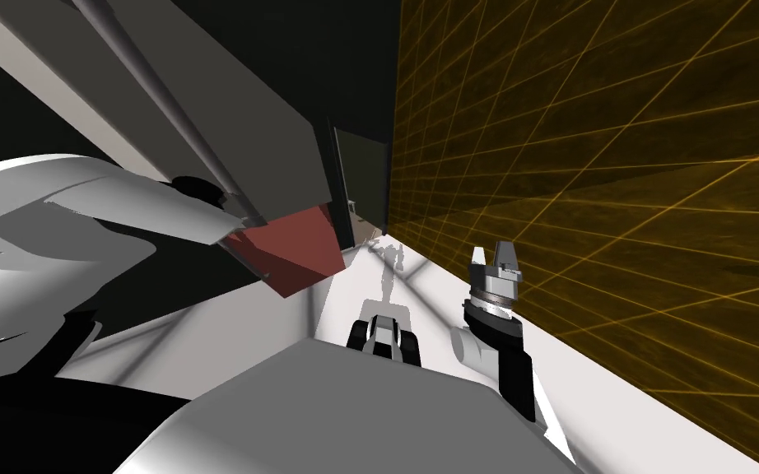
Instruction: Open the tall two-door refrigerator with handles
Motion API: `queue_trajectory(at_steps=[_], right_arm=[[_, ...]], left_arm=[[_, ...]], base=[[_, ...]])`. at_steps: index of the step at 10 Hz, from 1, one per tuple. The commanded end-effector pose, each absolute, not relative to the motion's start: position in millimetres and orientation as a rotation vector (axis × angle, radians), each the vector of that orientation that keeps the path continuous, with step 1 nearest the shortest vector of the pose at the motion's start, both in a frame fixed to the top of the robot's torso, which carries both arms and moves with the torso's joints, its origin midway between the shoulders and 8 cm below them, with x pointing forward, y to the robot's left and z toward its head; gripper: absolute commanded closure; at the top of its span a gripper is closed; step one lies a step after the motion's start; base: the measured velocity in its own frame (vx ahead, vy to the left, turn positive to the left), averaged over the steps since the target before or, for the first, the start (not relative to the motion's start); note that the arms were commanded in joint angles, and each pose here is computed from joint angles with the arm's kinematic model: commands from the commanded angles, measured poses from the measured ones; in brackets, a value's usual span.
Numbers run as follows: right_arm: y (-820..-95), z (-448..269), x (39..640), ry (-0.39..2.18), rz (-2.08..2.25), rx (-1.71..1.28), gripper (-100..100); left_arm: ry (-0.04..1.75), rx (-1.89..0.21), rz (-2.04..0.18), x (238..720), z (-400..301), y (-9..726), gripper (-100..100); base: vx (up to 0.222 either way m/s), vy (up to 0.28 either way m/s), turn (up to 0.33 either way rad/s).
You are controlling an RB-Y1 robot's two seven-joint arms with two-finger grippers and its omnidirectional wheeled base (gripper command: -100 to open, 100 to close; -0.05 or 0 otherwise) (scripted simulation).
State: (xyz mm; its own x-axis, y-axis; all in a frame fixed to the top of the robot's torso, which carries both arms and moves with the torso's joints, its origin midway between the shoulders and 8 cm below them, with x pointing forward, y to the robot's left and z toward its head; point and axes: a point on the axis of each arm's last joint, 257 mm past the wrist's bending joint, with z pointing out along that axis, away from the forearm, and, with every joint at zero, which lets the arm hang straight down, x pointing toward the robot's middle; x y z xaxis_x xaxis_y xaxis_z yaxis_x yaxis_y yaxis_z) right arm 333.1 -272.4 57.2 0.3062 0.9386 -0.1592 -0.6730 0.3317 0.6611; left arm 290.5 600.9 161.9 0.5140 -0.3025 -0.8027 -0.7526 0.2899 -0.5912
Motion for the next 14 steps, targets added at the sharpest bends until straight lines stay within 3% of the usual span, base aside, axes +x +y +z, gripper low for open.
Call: queue_trajectory(at_steps=[1,4,5,11,12,14], right_arm=[[-272,57,333,0.586,1.135,0.533,0],[-272,57,333,0.586,1.135,0.533,0],[-272,57,333,0.586,1.135,0.533,0],[-273,57,333,0.587,1.135,0.532,0],[-273,57,333,0.587,1.135,0.532,0],[-272,57,333,0.587,1.135,0.532,0]], left_arm=[[1.000,-1.316,0.428,281,166,611,100],[0.958,-1.343,0.473,271,168,621,100],[0.974,-1.346,0.471,269,180,619,-100],[0.973,-1.352,0.470,262,209,616,-100],[0.973,-1.354,0.472,261,210,616,0],[0.972,-1.355,0.472,261,210,616,0]], base=[[0.156,-0.290,0.059],[0.130,-0.234,0.049],[0.065,-0.117,0.033],[-0.002,0.034,0.002],[-0.004,0.008,0.010],[0.000,0.000,0.000]])
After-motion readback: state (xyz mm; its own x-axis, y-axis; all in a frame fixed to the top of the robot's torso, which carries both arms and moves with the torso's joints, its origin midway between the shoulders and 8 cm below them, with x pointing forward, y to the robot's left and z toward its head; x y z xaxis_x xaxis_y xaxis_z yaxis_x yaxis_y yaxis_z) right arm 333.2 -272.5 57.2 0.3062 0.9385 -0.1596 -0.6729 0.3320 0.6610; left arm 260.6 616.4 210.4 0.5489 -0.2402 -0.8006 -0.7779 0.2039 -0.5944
